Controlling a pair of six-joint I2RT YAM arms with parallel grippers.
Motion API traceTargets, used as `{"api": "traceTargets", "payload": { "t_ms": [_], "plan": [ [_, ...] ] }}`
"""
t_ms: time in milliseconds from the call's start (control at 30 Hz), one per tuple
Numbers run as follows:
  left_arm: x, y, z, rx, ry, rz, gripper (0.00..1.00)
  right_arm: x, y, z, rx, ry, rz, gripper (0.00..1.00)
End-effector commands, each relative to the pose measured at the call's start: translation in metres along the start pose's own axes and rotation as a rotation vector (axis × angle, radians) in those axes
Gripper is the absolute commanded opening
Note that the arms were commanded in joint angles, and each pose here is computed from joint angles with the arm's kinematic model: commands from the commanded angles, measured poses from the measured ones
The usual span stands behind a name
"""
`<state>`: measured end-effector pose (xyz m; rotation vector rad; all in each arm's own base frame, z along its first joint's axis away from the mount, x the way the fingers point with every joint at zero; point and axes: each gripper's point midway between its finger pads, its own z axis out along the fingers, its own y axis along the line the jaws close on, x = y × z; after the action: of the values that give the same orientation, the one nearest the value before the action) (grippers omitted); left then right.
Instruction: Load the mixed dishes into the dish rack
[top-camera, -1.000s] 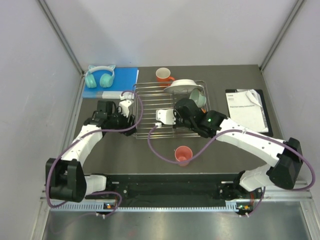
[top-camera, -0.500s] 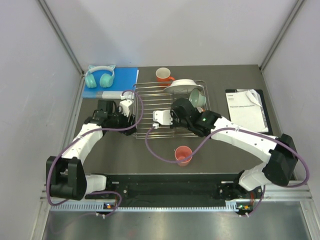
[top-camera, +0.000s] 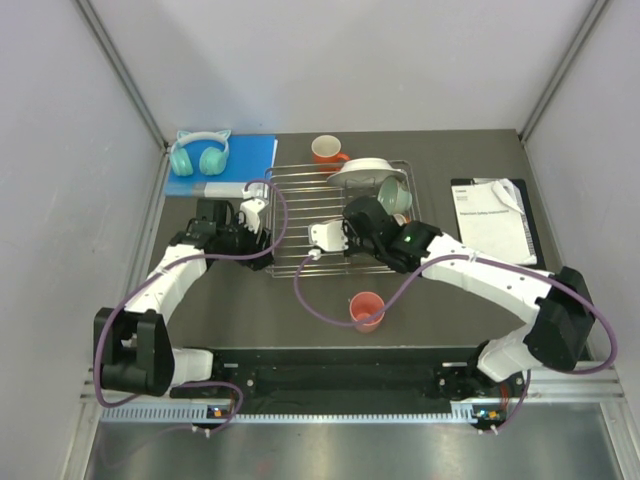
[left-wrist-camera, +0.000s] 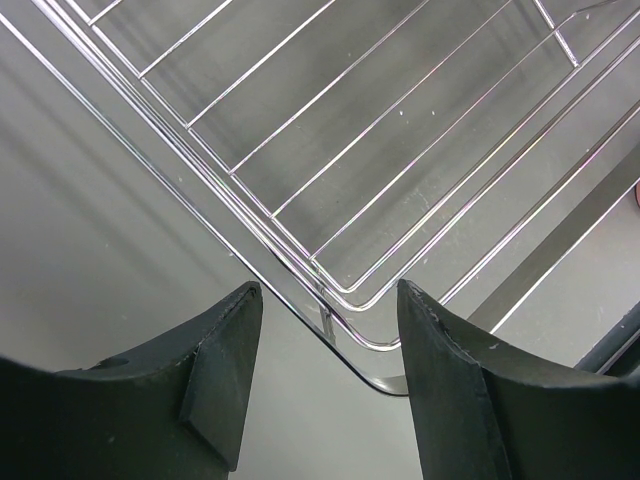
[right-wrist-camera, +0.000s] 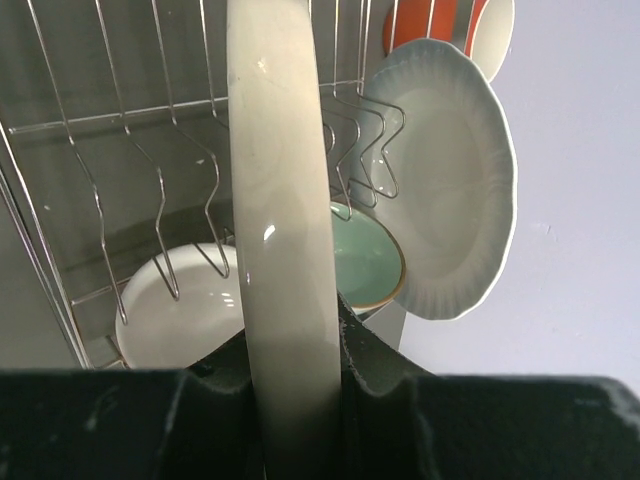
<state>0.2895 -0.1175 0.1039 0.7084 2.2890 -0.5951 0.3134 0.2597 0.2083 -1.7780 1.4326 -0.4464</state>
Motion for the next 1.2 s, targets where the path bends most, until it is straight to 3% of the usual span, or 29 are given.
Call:
{"api": "traceTargets", "payload": {
  "t_ms": [0,533,633,867,1133,1167],
  "plan": [
    [0.004,0.001,0.0,0.001,0.028,0.013,0.61,0.0,-0.058,-0.019,0.216,0.017,0.018,0.0],
    [0.003,0.001,-0.002,-0.006,0.018,0.027,0.6,0.009,-0.041,0.02,0.177,0.121,0.009,0.01],
    [0.002,0.002,-0.002,-0.01,0.018,0.029,0.6,0.009,-0.039,0.021,0.173,0.127,0.012,0.07],
    [0.003,0.003,-0.002,-0.014,0.018,0.036,0.6,0.009,-0.02,0.029,0.078,0.139,0.033,0.32],
    [-0.001,0.005,-0.006,-0.023,0.016,0.05,0.6,0.013,-0.005,0.037,0.037,0.163,0.078,0.36],
    [-0.001,0.005,-0.006,-0.021,0.017,0.051,0.6,0.012,-0.006,0.036,0.04,0.159,0.084,0.41]
  ]
}}
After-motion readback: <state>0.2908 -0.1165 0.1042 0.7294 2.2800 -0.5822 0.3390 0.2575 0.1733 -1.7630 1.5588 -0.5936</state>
